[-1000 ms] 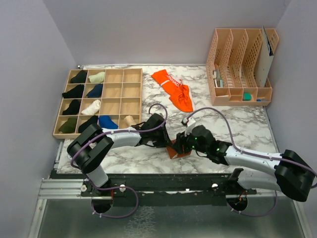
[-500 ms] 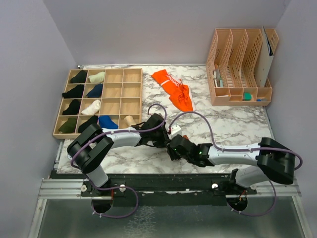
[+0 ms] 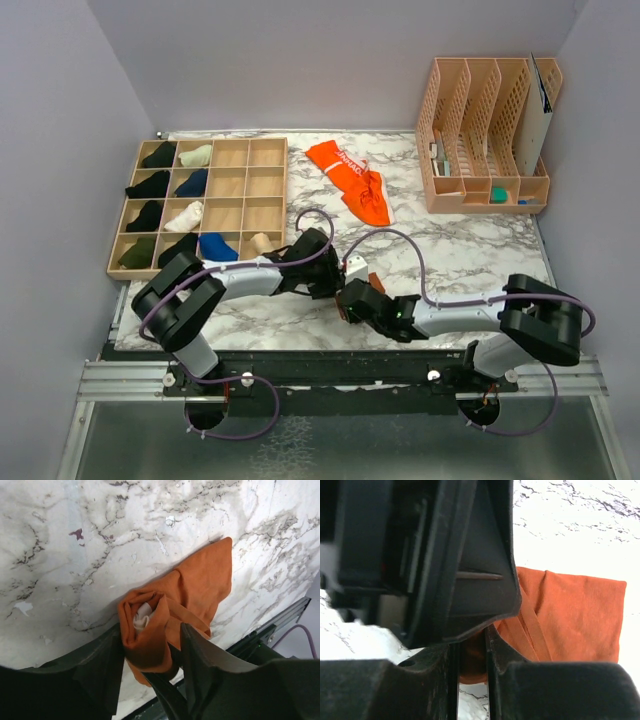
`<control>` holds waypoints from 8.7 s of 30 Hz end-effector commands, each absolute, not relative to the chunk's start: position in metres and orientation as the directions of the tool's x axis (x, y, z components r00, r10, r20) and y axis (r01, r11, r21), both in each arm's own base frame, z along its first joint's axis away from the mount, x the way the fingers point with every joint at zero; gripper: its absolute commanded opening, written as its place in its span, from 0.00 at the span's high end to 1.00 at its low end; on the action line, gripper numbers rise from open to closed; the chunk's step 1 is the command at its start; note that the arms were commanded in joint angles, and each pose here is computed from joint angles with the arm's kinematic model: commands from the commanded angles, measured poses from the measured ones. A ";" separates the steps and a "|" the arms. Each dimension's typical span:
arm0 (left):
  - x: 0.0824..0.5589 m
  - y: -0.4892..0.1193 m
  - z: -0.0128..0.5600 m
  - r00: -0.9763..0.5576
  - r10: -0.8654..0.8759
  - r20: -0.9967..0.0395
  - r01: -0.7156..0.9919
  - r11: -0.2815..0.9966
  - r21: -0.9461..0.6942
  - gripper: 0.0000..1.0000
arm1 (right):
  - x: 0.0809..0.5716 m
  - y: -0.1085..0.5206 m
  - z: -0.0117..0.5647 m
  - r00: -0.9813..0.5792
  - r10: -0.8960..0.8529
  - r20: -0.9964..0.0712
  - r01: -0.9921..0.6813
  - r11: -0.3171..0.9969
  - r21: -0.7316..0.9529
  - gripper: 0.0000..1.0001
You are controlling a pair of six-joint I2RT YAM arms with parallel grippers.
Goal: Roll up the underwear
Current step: Roll the underwear to the center of the board.
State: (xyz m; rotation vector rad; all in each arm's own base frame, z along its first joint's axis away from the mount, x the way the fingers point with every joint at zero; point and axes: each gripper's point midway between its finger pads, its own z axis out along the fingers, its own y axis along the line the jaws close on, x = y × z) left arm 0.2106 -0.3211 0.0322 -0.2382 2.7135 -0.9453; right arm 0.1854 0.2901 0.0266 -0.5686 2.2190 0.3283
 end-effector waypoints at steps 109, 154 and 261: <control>0.156 -0.218 0.042 -0.885 -0.373 -0.278 -0.168 0.815 -0.555 0.73 | 0.149 0.381 0.079 -0.394 -0.357 -0.847 -0.692 0.722 0.017 0.49; 0.145 -0.252 0.063 -0.897 -0.232 -0.377 0.145 0.650 -0.746 0.21 | 0.106 0.309 -0.005 -0.865 0.211 -0.454 -0.265 0.577 0.772 0.82; 0.127 -0.295 0.019 -0.949 -0.212 -0.233 0.052 0.625 -0.779 0.44 | 0.104 0.262 0.012 -0.866 0.401 -0.298 -0.087 0.466 0.881 0.68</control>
